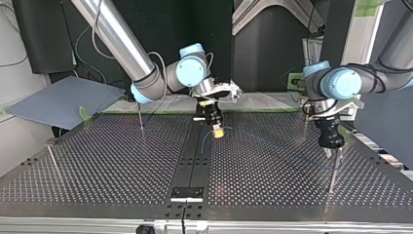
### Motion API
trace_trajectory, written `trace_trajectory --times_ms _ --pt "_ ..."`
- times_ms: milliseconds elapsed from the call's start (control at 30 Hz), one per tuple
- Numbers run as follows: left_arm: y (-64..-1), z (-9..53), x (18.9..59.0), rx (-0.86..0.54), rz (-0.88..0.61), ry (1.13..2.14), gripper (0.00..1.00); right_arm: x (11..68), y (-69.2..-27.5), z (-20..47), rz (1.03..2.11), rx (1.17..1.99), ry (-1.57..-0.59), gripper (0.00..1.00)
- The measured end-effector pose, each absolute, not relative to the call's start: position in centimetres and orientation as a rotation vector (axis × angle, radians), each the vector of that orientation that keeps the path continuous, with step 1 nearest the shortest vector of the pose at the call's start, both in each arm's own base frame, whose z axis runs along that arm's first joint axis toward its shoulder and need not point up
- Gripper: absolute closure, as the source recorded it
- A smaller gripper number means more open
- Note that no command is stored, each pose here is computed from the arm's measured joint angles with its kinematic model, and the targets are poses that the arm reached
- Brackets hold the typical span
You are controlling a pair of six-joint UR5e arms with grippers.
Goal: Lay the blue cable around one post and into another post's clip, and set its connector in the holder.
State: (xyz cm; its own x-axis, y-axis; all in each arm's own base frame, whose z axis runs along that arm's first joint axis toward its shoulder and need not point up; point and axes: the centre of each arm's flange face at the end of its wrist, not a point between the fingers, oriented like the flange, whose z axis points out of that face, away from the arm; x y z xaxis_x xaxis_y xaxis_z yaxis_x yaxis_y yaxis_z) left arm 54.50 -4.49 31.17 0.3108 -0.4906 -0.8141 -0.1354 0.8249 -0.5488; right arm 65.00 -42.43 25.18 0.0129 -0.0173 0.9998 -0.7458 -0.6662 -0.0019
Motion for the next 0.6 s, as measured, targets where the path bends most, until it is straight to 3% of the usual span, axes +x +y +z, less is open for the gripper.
trace_trajectory --times_ms 600 --pt "-5.2 30.0 54.0 -0.637 -0.252 1.249 0.02 60.7 -44.4 19.6 1.644 1.721 -0.858 1.0"
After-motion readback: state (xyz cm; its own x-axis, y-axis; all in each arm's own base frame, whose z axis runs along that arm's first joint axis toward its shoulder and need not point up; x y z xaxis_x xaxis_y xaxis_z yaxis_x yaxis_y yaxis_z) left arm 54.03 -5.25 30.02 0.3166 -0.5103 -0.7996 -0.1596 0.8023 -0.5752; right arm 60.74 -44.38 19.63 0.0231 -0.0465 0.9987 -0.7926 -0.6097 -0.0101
